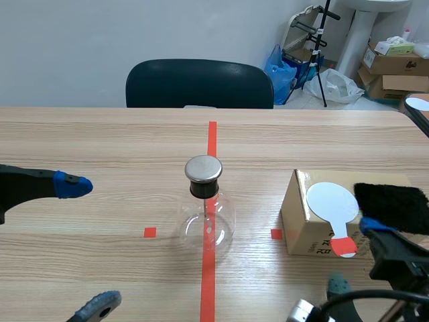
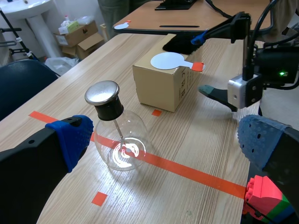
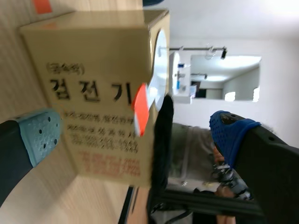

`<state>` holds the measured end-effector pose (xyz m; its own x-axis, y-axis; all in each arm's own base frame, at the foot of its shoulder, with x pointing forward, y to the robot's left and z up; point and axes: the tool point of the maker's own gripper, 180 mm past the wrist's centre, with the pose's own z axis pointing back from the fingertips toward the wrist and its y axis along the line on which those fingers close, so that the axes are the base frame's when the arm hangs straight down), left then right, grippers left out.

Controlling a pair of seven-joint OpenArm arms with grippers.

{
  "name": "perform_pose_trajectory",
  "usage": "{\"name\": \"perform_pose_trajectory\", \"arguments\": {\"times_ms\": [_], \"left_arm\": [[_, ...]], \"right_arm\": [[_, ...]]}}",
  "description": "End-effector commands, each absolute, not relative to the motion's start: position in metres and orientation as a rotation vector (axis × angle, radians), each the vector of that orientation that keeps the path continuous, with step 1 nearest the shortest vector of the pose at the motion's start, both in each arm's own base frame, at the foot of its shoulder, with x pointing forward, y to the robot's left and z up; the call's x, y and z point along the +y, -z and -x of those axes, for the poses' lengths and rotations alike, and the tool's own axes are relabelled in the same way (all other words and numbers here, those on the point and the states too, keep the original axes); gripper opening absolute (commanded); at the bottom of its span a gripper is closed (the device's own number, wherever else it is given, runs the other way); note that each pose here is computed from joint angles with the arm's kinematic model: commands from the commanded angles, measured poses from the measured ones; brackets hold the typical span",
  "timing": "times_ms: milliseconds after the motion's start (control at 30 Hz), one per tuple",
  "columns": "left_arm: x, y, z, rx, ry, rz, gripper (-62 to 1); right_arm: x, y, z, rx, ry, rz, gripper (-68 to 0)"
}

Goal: Do the electroscope experiment

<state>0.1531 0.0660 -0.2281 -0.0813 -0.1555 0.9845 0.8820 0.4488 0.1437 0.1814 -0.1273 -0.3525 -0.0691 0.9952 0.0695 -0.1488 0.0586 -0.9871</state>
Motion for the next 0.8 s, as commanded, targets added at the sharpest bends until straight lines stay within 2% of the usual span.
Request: {"name": "perform_pose_trajectory", "arguments": {"times_ms": [0, 200, 367, 533, 767], "left_arm": [[0.065, 0.224, -0.153, -1.402, 0.97, 0.72, 1.4], [0.065, 0.224, -0.153, -1.402, 0.97, 0.72, 1.4], [0.065, 0.224, -0.153, -1.402, 0.971, 0.72, 1.4], [0.065, 0.224, -0.153, -1.402, 0.971, 0.72, 1.4], [0.065, 0.223, -0.154, -1.405, 0.965, 0.722, 1.4]], "right_arm": [[-0.134, 0.333, -0.174, -1.215, -1.235, 1.073, 0.4], [-0.128, 0.31, -0.146, -1.261, -1.209, 1.002, 0.4], [-0.128, 0.292, -0.139, -1.297, -1.146, 0.883, 0.4], [-0.131, 0.271, -0.152, -1.331, -1.018, 0.672, 0.4], [-0.119, 0.22, -0.18, -1.467, -0.858, 0.368, 0.4]]}}
